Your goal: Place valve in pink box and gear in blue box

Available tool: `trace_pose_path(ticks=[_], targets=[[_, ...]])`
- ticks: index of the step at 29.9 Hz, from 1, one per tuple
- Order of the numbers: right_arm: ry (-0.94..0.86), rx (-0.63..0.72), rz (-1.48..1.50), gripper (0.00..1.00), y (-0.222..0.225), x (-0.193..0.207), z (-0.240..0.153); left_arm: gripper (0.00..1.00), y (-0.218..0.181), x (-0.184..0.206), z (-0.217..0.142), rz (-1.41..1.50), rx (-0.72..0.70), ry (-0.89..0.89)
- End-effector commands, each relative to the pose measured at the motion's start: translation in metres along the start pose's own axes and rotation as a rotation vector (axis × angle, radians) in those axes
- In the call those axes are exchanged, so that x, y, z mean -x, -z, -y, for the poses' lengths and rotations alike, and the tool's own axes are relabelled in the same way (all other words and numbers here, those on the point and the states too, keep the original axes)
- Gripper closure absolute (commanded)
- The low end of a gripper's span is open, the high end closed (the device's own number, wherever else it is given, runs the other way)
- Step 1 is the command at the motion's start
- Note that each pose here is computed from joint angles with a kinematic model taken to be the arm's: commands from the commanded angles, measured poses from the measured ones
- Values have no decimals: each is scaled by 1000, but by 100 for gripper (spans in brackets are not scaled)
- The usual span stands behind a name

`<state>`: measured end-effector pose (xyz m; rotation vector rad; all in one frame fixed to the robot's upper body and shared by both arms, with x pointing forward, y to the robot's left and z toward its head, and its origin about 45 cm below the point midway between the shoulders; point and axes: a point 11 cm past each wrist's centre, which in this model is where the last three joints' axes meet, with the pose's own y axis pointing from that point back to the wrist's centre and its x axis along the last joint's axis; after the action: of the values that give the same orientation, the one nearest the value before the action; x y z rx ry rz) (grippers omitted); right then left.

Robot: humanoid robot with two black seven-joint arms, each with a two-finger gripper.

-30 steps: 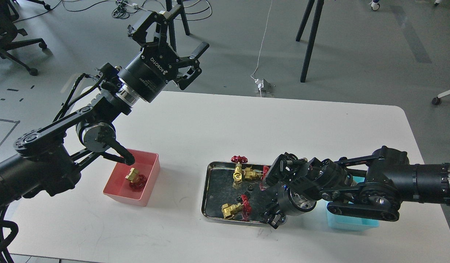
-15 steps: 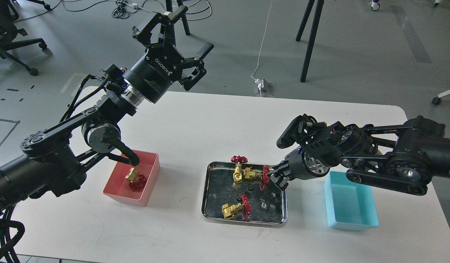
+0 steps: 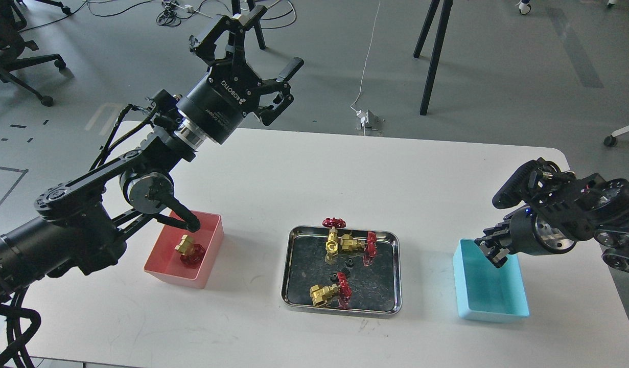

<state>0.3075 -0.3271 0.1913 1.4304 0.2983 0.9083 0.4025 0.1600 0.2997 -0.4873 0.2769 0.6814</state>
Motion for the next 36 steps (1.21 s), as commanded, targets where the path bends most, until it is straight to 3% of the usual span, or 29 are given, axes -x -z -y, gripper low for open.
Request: trace_pose_path(ticks=[1, 2, 7, 17, 21, 26, 30, 33, 36], targets=[[5, 3, -3, 88, 0, 3, 0, 8, 0, 0, 0, 1, 0, 0], [4, 4, -1, 81, -1, 3, 0, 8, 0, 0, 0, -1, 0, 0], [-9, -15, 38, 0, 1, -1, -1, 8, 2, 1, 1, -5, 0, 1], [-207, 0, 217, 0, -30, -48, -38, 8, -7, -1, 2, 20, 1, 4], [-388, -24, 519, 0, -74, -68, -77, 8, -26, -15, -5, 78, 0, -22], [-514, -287, 1081, 0, -98, -60, -86, 8, -46, -41, -6, 139, 11, -73], [-757, -541, 1519, 0, -111, -95, -93, 8, -61, -64, -7, 159, 26, -102], [-928, -824, 1797, 0, -128, -128, -109, 8, -64, -72, 3, 135, 60, -130], [-1035, -1131, 1891, 0, -136, -149, -120, 8, -78, -82, 3, 55, 159, -190]])
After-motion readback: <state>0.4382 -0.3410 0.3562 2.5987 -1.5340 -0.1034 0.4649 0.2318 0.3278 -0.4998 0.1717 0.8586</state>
